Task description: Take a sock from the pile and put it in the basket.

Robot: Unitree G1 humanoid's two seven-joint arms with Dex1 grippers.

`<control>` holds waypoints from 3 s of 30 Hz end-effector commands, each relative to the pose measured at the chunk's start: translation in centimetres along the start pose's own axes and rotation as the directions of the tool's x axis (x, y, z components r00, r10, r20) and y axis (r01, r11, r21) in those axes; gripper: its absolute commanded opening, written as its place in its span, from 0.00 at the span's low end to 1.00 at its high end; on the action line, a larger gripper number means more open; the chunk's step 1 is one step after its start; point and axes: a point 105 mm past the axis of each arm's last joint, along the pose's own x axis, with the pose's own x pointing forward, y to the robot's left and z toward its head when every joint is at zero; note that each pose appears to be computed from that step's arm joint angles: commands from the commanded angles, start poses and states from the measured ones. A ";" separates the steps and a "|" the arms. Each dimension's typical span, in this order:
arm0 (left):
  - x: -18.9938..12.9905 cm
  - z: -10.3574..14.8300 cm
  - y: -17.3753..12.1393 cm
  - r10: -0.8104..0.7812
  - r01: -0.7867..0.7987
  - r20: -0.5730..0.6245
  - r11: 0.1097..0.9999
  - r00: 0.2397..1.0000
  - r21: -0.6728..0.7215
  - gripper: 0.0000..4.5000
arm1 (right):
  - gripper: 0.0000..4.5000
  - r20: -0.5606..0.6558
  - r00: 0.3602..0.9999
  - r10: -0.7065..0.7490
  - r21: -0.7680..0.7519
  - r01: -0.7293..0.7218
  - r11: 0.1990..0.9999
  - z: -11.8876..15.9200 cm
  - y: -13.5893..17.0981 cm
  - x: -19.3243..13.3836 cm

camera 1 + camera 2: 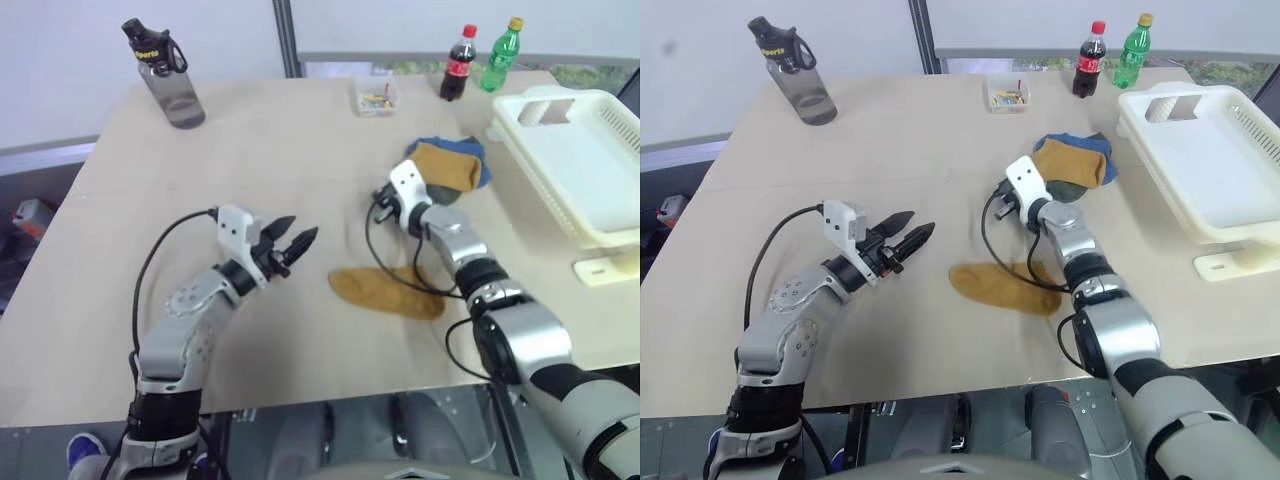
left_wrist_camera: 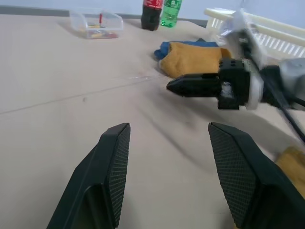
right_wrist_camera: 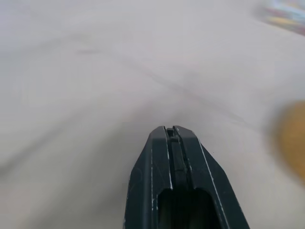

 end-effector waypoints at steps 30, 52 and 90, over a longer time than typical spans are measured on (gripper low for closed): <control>-1.1 1.1 0.4 0.052 -0.054 0.036 0.997 0.998 0.048 0.62 | 0.00 -0.049 0.887 -0.458 -0.066 0.455 0.888 1.3 -8.4 -1.9; -1.1 0.6 0.2 0.054 -0.055 0.037 0.998 0.998 0.033 0.62 | 0.64 0.055 0.828 -0.558 0.036 0.557 0.830 1.7 -13.7 -7.1; 0.6 0.9 0.3 -0.027 0.026 0.029 0.999 0.999 0.047 0.62 | 0.01 0.017 0.831 -0.555 0.408 0.501 0.763 -0.2 -14.4 -9.7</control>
